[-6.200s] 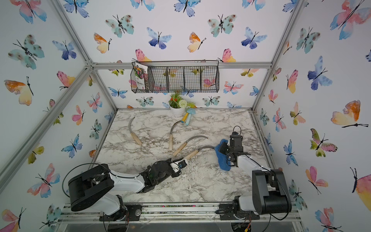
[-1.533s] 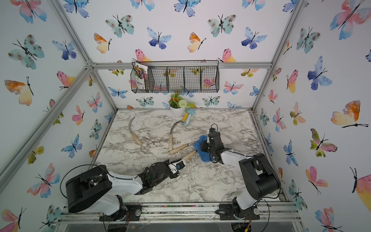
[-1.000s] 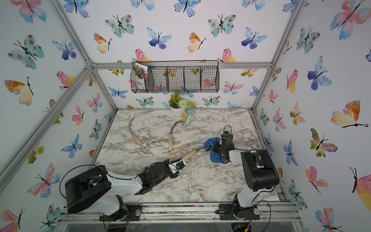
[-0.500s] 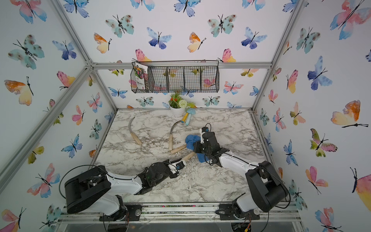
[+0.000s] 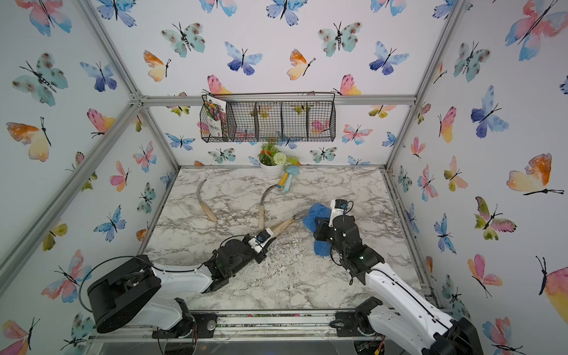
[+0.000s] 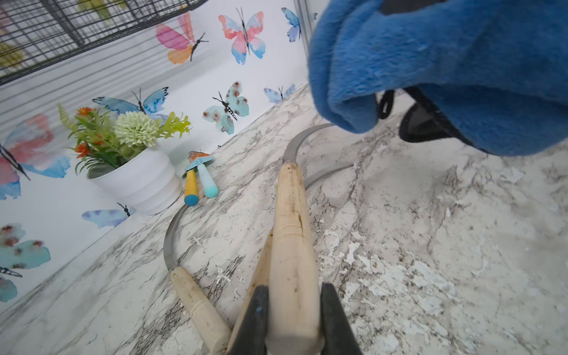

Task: Wipe small sickles with rags
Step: Adjust the small sickle.

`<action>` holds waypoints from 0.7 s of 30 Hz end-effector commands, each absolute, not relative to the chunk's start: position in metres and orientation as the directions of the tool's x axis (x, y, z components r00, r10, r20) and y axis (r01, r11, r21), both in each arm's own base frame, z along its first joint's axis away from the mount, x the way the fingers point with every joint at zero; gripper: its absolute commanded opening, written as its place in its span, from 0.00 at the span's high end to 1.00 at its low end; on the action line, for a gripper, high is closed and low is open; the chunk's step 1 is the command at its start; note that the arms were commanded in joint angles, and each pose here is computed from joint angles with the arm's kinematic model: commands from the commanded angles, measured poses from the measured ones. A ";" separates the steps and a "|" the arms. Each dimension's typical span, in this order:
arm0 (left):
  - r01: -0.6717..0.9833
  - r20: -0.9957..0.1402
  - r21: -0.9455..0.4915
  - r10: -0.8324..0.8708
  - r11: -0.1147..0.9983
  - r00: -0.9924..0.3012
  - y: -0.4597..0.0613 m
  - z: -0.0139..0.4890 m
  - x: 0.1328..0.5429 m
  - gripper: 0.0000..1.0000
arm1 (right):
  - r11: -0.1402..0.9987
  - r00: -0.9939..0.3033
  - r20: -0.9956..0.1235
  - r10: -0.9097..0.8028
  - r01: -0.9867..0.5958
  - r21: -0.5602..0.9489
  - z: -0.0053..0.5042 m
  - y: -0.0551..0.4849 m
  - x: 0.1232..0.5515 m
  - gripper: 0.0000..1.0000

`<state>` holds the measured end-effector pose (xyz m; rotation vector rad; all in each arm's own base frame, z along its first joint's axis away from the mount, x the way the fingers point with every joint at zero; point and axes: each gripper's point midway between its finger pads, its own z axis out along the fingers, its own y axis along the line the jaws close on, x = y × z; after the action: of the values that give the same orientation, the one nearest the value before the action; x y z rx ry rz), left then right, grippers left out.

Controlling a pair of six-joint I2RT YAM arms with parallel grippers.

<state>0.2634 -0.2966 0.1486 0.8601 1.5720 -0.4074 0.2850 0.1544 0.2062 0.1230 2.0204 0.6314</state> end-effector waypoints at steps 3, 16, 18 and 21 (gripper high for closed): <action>0.801 -0.976 -0.081 0.116 0.594 -0.184 -0.313 0.167 0.258 1.00 | 0.888 -0.475 -0.796 0.374 -0.062 0.455 0.202 0.116 0.264 0.98; 0.744 -0.863 -0.495 -0.160 0.448 -0.479 -0.271 0.177 0.275 1.00 | 0.859 -0.597 -0.748 0.291 -0.181 0.478 0.167 0.144 0.250 0.98; 0.745 -0.859 -0.506 -0.172 0.435 -0.483 -0.267 0.177 0.277 1.00 | 0.850 -0.613 -0.738 0.282 -0.196 0.488 0.157 0.152 0.252 0.98; 0.764 -0.859 -0.508 -0.171 0.399 -0.483 -0.269 0.181 0.274 1.00 | 0.835 -0.633 -0.726 0.270 -0.222 0.504 0.146 0.165 0.254 0.98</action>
<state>0.2848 -0.2612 0.1607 0.4676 1.8012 -1.1249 0.2496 0.1450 0.1350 0.0896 2.1998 0.6092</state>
